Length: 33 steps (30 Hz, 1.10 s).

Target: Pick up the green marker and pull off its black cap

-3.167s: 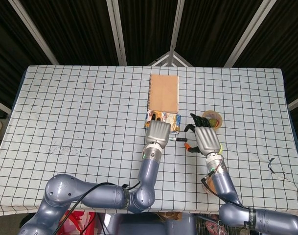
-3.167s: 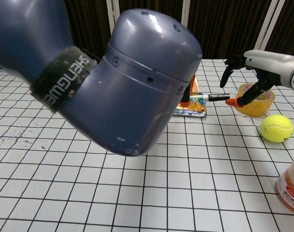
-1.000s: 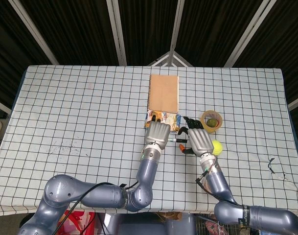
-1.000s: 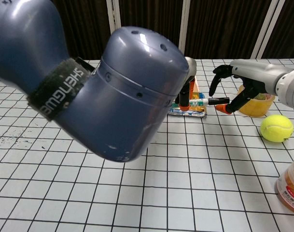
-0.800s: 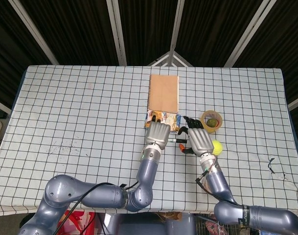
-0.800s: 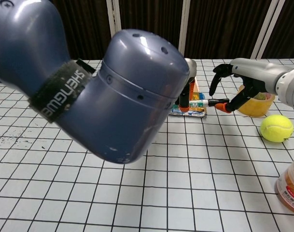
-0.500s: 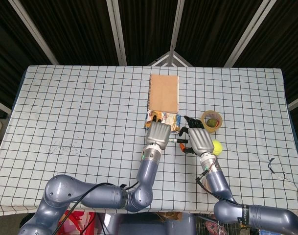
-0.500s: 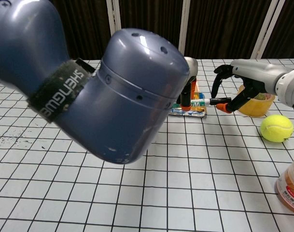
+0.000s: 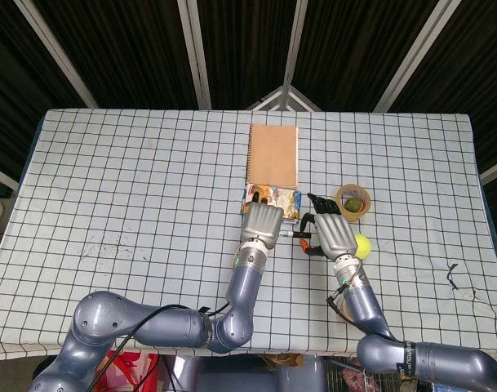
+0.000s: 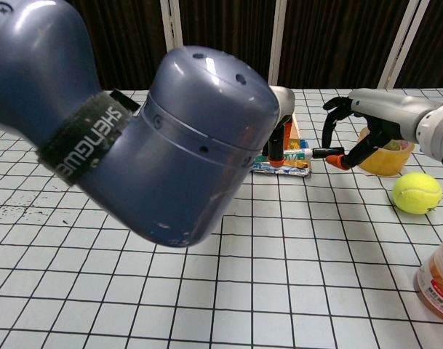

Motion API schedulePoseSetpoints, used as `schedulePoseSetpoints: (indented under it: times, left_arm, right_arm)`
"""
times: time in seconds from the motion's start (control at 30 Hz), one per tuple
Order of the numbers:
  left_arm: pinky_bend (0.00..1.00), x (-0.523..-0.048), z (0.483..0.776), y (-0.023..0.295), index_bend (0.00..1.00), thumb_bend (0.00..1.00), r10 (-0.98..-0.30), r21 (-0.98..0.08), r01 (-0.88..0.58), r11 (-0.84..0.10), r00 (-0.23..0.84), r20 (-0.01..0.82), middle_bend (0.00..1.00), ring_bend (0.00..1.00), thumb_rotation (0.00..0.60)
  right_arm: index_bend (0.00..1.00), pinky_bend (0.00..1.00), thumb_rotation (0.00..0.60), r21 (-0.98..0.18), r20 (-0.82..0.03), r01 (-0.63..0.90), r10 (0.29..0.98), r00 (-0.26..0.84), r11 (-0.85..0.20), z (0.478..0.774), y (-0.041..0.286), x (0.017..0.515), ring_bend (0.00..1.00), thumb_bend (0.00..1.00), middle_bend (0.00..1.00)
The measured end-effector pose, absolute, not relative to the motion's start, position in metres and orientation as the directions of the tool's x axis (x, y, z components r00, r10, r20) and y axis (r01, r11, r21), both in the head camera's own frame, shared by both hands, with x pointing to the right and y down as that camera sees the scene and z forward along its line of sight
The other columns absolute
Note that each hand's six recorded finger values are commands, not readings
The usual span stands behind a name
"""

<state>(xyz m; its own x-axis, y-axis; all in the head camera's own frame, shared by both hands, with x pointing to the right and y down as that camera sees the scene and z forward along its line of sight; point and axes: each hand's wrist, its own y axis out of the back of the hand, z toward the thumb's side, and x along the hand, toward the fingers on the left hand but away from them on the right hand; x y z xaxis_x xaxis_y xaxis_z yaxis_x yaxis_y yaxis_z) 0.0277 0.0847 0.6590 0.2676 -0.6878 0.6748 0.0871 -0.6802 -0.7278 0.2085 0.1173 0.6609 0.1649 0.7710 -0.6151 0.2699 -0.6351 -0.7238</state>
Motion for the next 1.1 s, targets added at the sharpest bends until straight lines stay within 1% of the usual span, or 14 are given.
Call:
schedulePoseSetpoints:
  times: [0.33, 0.53, 0.77, 1.1]
  left_arm:
    - [0.07, 0.029, 0.662, 0.086, 0.59, 0.53, -0.683, -0.725, 0.092, -0.683, 0.273, 0.678, 0.69, 0.19, 0.6]
    - [0.07, 0.03, 0.664, 0.088, 0.59, 0.53, -0.678, -0.721, 0.096, -0.686, 0.274, 0.682, 0.69, 0.19, 0.6]
    - [0.07, 0.031, 0.663, 0.087, 0.59, 0.53, -0.681, -0.724, 0.087, -0.685, 0.278, 0.677, 0.69, 0.19, 0.6]
    - [0.07, 0.02, 0.664, 0.085, 0.59, 0.53, -0.685, -0.724, 0.092, -0.684, 0.258, 0.681, 0.69, 0.19, 0.6]
  right_arm:
    - [0.53, 0.0, 0.6, -0.722, -0.617, 0.266, 0.769, 0.17, -0.638, 0.662, 0.117, 0.206, 0.02, 0.38, 0.02]
    - [0.58, 0.0, 0.6, -0.724, -0.613, 0.268, 0.771, 0.172, -0.636, 0.661, 0.116, 0.204, 0.02, 0.39, 0.02]
    - [0.63, 0.0, 0.6, -0.724, -0.613, 0.268, 0.771, 0.171, -0.635, 0.661, 0.117, 0.204, 0.02, 0.39, 0.02]
    - [0.65, 0.0, 0.6, -0.732, -0.61, 0.272, 0.779, 0.149, -0.625, 0.66, 0.116, 0.214, 0.03, 0.4, 0.02]
